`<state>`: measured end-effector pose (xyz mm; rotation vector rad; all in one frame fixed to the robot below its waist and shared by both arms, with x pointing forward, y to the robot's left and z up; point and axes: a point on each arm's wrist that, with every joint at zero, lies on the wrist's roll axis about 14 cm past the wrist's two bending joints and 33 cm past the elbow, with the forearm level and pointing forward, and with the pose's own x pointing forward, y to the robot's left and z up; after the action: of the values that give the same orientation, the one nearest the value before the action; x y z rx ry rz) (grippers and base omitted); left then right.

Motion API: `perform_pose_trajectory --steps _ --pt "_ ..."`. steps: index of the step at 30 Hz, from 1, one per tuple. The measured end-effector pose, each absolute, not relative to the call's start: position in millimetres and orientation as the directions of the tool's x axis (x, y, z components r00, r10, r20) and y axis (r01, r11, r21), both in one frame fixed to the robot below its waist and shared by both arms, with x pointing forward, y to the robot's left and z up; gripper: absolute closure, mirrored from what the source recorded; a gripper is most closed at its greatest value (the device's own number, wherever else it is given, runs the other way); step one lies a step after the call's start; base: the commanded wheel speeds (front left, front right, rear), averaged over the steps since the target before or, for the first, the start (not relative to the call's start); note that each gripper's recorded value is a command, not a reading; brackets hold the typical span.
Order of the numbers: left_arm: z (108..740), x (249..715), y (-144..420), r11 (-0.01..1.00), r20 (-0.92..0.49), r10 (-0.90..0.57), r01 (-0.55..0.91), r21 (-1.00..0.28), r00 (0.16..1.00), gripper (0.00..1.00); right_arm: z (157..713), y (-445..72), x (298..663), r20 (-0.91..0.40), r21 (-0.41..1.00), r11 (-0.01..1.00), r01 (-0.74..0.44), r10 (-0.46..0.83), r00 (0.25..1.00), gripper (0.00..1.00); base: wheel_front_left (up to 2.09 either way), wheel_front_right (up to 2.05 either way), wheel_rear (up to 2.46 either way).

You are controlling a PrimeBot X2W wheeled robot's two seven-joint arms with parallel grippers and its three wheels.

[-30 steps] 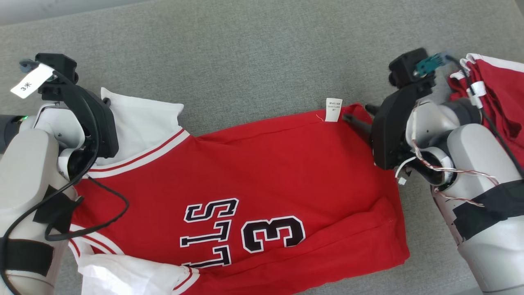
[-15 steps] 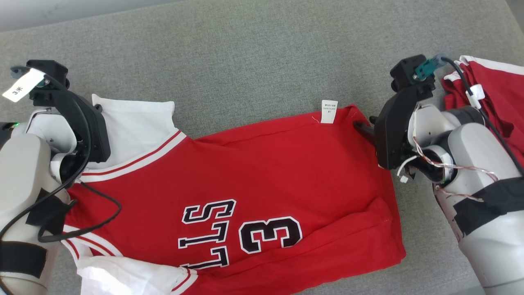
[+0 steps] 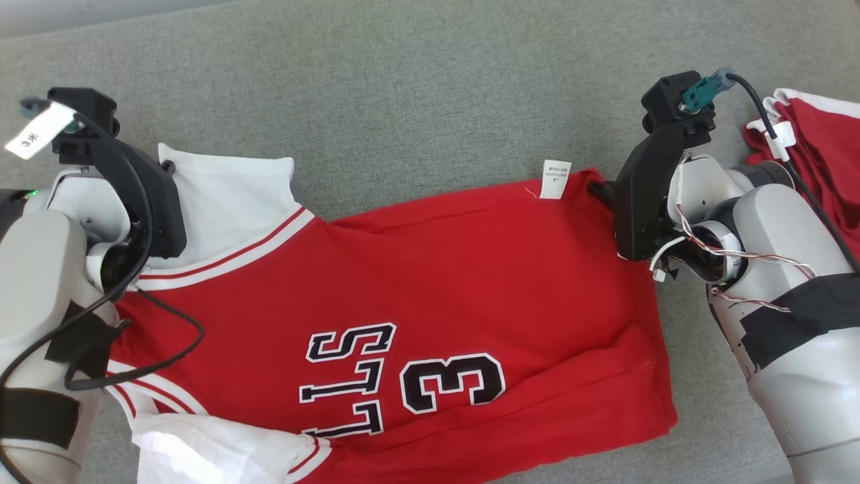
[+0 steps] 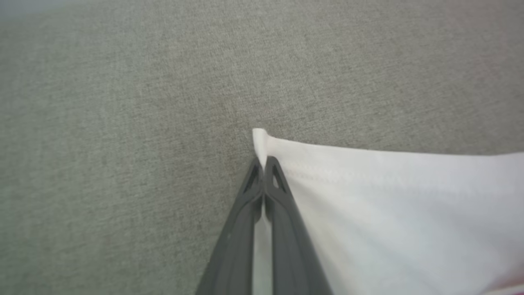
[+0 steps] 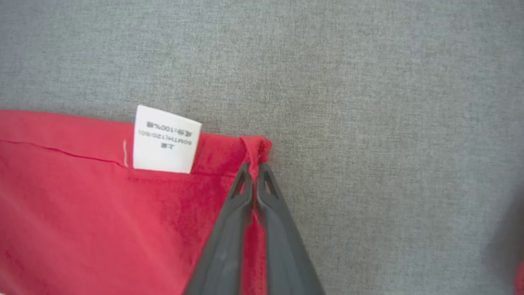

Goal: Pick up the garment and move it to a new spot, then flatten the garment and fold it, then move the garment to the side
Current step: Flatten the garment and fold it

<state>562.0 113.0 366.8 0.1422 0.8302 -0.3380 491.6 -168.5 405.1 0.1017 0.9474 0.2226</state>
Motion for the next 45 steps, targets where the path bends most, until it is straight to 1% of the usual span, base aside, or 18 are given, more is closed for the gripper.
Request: perform_pose_trajectory --steps 1,4,9,13,18,22,27,32,36,41,45 --pt "366.8 562.5 113.5 0.938 -0.743 -0.238 0.347 -0.008 0.625 1.0 403.3 -167.9 491.5 -0.796 0.185 0.972 -0.142 0.233 0.559 1.0 0.0 0.0 0.0" --pt "365.9 562.8 114.4 0.939 -0.744 -0.237 0.344 -0.01 0.625 1.0 401.2 -165.8 492.7 -0.798 0.185 0.972 -0.147 0.236 0.554 1.0 0.0 0.0 0.0" --pt "366.5 564.4 115.9 0.94 -0.736 -0.237 0.34 -0.01 0.634 1.0 412.7 -163.1 506.5 -0.764 0.18 0.97 -0.16 0.241 0.598 1.0 0.0 0.0 0.0" --pt "372.9 568.8 116.7 0.942 -0.713 -0.24 0.335 -0.007 0.659 1.0 419.4 -165.4 513.3 -0.735 0.173 0.973 -0.156 0.233 0.637 1.0 0.0 0.0 0.0" --pt "387.8 576.3 114.5 0.948 -0.652 -0.254 0.317 -0.022 0.714 1.0 419.6 -177.9 514.6 -0.725 0.159 0.98 -0.12 0.199 0.66 1.0 0.0 0.0 0.0" --pt "403.4 583.8 112.4 0.958 -0.577 -0.254 0.285 -0.038 0.776 1.0 411.5 -182.7 507.5 -0.732 0.158 0.982 -0.103 0.187 0.655 1.0 0.0 0.0 0.0" --pt "420.8 589.9 111.8 0.972 -0.474 -0.234 0.215 -0.096 0.849 1.0 402.3 -185.7 499.8 -0.729 0.161 0.983 -0.092 0.181 0.66 1.0 0.0 0.0 0.0" --pt "418.3 572.5 102.5 0.968 -0.408 -0.249 0.211 -0.136 0.879 1.0 401.6 -187.5 496.4 -0.7 0.151 0.984 -0.099 0.177 0.692 1.0 0.0 0.0 0.0" --pt "418.8 555.9 108.3 0.97 -0.346 -0.235 0.199 -0.137 0.908 1.0 410.5 -185.5 496.7 -0.645 0.148 0.982 -0.113 0.183 0.742 1.0 0.0 0.0 0.0" --pt "436.0 537.5 113.1 0.97 -0.21 -0.223 0.194 -0.149 0.952 1.0 424.1 -182.8 492.8 -0.559 0.148 0.982 -0.121 0.184 0.808 1.0 0.0 0.0 0.0" --pt "443.7 512.1 106.7 0.957 -0.121 -0.248 0.224 -0.184 0.961 1.0 427.4 -185.9 480.6 -0.502 0.14 0.985 -0.1 0.157 0.85 1.0 0.0 0.0 0.0"
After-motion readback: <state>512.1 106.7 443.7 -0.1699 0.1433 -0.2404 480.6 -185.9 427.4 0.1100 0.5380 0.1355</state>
